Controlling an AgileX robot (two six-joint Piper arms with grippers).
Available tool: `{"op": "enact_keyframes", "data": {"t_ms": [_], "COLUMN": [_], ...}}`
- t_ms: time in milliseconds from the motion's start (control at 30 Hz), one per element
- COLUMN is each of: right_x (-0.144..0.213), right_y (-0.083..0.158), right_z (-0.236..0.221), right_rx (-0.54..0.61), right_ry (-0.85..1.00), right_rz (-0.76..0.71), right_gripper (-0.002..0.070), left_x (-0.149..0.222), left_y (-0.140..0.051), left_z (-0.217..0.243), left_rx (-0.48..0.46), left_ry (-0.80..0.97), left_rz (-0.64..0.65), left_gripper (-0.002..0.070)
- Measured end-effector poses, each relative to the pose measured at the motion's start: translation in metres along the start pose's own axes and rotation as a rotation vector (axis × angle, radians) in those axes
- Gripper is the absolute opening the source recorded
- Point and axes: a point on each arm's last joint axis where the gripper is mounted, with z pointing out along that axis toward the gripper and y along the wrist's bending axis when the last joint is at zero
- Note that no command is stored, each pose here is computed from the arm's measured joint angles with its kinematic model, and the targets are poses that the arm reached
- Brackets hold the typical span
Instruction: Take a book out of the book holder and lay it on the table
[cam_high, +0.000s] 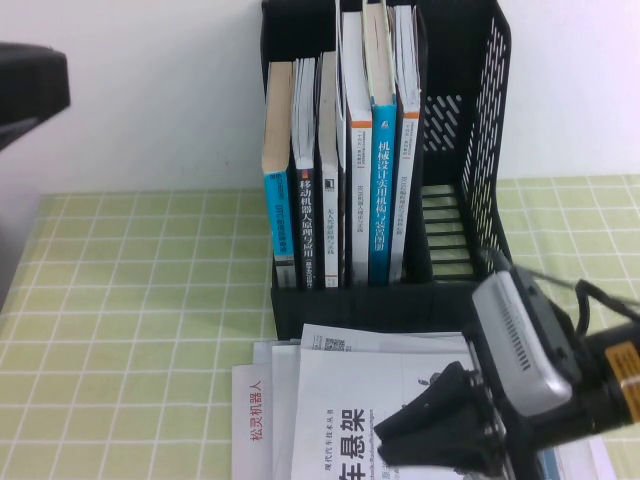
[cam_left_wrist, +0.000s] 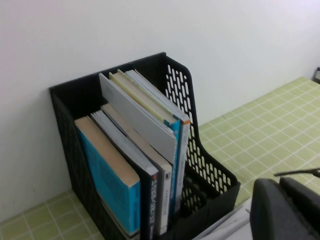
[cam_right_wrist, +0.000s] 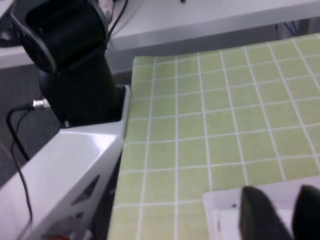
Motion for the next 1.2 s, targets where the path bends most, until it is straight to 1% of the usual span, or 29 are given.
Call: {"op": "enact_keyframes", "data": {"t_ms": [67,133,233,333,400,433,467,500,533,567,600,633,667,700,733,800,867,900,967,1033,1100,1200], "right_x": [-0.013,-0.031,-0.067,-0.106,-0.127,-0.134,-0.139,-0.141,-0.142,-0.141,-0.136,-0.13,-0.12,-0.107,-0.095,-0.071,-0.054,-0.046,-0.034,-0.023,-0.011,0.008], "right_y": [-0.003,-0.008,-0.016,-0.017,-0.01,-0.004,0.0,0.005,0.008,0.013,0.019,0.023,0.03,0.037,0.044,0.058,0.07,0.077,0.09,0.103,0.115,0.127], "right_z": [-0.005,-0.014,-0.04,-0.077,-0.107,-0.12,-0.135,-0.15,-0.162,-0.176,-0.189,-0.197,-0.205,-0.209,-0.21,-0.2,-0.184,-0.175,-0.16,-0.147,-0.139,-0.134], "right_rx": [0.031,0.13,0.388,0.725,0.977,1.085,1.215,1.344,1.445,1.559,1.648,1.694,1.717,1.694,1.642,1.456,1.268,1.175,1.047,0.968,0.95,0.975], "right_ry": [0.032,0.041,0.029,0.021,0.051,0.067,0.1,0.135,0.179,0.237,0.315,0.395,0.502,0.604,0.671,0.766,0.759,0.725,0.624,0.477,0.339,0.151], "right_rz": [-0.069,-0.138,-0.276,-0.456,-0.587,-0.631,-0.665,-0.669,-0.668,-0.627,-0.565,-0.498,-0.39,-0.267,-0.124,0.084,0.193,0.231,0.275,0.302,0.293,0.248], "right_gripper": [0.007,0.0039,0.0019,0.0013,0.0011,0.0011,0.0011,0.0011,0.0011,0.001,0.0009,0.0009,0.0009,0.0008,0.0008,0.0008,0.0008,0.0008,0.0008,0.0008,0.0008,0.0008], "left_x": [0.001,0.002,0.008,0.02,0.031,0.035,0.041,0.047,0.051,0.056,0.061,0.066,0.069,0.073,0.075,0.08,0.084,0.086,0.09,0.094,0.099,0.109], "left_y": [-0.002,-0.004,-0.008,-0.01,-0.011,-0.01,-0.01,-0.009,-0.008,-0.007,-0.006,-0.005,-0.003,-0.002,0.0,0.003,0.005,0.006,0.007,0.006,0.005,0.002], "left_z": [0.0,0.0,0.001,0.005,0.008,0.009,0.01,0.01,0.01,0.01,0.009,0.009,0.007,0.005,0.003,0.002,0.004,0.005,0.008,0.012,0.017,0.023], "left_rx": [0.018,0.047,0.093,0.127,0.136,0.137,0.137,0.134,0.133,0.129,0.123,0.118,0.109,0.098,0.086,0.06,0.04,0.032,0.021,0.02,0.034,0.064], "left_ry": [0.014,0.027,0.037,0.036,0.022,0.013,0.0,-0.013,-0.033,-0.051,-0.069,-0.081,-0.103,-0.122,-0.138,-0.154,-0.161,-0.166,-0.174,-0.194,-0.228,-0.268], "left_rz": [-0.011,-0.01,0.019,0.041,0.042,0.044,0.048,0.056,0.061,0.069,0.082,0.092,0.111,0.133,0.157,0.204,0.222,0.222,0.218,0.226,0.248,0.278], "left_gripper": [-0.0003,-0.0003,-0.0003,-0.0003,-0.0003,-0.0003,-0.0003,-0.0003,-0.0003,-0.0003,-0.0003,-0.0003,-0.0003,-0.0003,-0.0003,-0.0003,-0.0003,-0.0003,-0.0003,-0.0003,-0.0003,-0.0003]}}
